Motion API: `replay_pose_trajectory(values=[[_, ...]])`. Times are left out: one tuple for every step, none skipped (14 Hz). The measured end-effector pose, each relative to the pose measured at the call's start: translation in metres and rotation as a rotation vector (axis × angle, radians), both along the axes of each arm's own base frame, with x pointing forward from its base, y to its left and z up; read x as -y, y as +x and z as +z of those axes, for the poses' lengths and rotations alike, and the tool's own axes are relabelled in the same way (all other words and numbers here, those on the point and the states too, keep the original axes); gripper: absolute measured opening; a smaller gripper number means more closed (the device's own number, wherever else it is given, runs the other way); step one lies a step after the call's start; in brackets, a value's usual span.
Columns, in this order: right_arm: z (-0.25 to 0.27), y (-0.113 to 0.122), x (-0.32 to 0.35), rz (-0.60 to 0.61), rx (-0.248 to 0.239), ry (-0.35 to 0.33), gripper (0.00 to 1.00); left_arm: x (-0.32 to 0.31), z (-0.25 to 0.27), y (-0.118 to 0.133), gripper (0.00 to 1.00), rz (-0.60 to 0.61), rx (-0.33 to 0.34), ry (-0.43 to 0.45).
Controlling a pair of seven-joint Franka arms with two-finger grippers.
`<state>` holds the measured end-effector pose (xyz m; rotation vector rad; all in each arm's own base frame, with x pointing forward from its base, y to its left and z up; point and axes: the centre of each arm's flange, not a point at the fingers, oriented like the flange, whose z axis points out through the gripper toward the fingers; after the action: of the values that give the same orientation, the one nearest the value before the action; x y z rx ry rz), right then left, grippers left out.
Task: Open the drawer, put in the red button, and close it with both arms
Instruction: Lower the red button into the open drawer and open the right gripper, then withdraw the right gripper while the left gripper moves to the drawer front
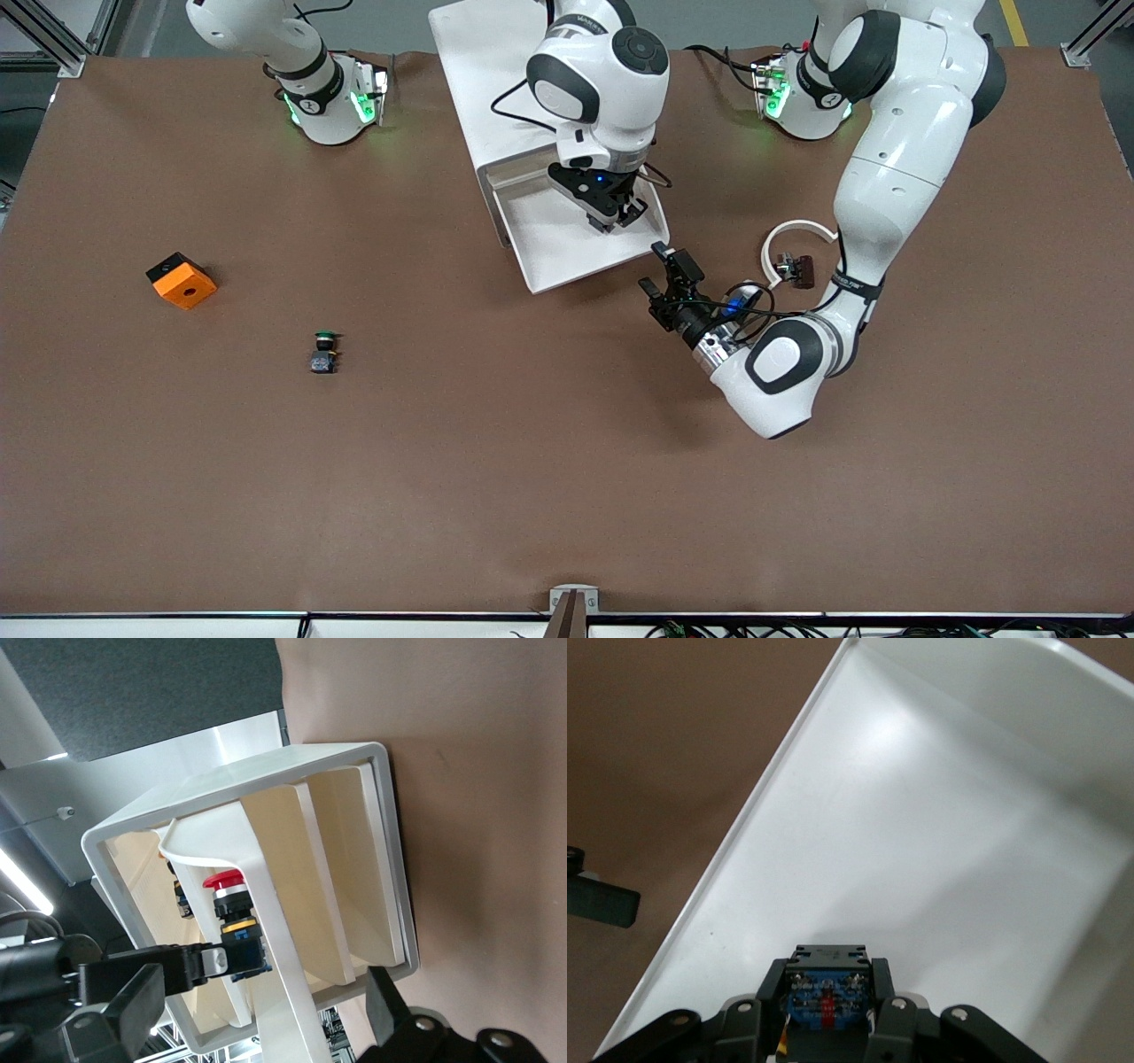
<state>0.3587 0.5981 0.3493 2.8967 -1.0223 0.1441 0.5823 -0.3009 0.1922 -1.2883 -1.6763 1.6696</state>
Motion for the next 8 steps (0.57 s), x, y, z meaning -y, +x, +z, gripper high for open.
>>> replay_pose_trajectory(values=[[0.0,0.0,0.0,0.0,0.0,0.0,0.48,-0.005,0.004,0.003,1.0,-0.009,0.032,-0.015],[0.001,0.0,0.0,0.001,0.002,0.001,0.59,-0.008,0.01,0.007,1.0,-0.026,0.076,-0.031],[0.001,0.001,0.0,0.002,0.004,0.002,0.67,-0.011,0.017,0.011,1.0,-0.05,0.126,-0.051],[0.003,0.002,-0.001,0.006,0.009,0.004,0.76,-0.013,0.025,0.013,1.0,-0.082,0.182,-0.075],[0.006,0.005,-0.001,0.014,0.016,0.009,0.87,-0.014,0.032,0.015,1.0,-0.119,0.24,-0.108],[0.012,0.009,0.0,0.029,0.023,0.015,0.96,-0.015,0.04,0.016,1.0,-0.158,0.296,-0.146],[0.02,0.017,0.002,0.047,0.031,0.025,1.0,-0.015,0.047,0.016,1.0,-0.201,0.351,-0.183],[0.031,0.027,0.006,0.065,0.04,0.037,1.0,-0.014,0.053,0.016,1.0,-0.245,0.408,-0.211]])
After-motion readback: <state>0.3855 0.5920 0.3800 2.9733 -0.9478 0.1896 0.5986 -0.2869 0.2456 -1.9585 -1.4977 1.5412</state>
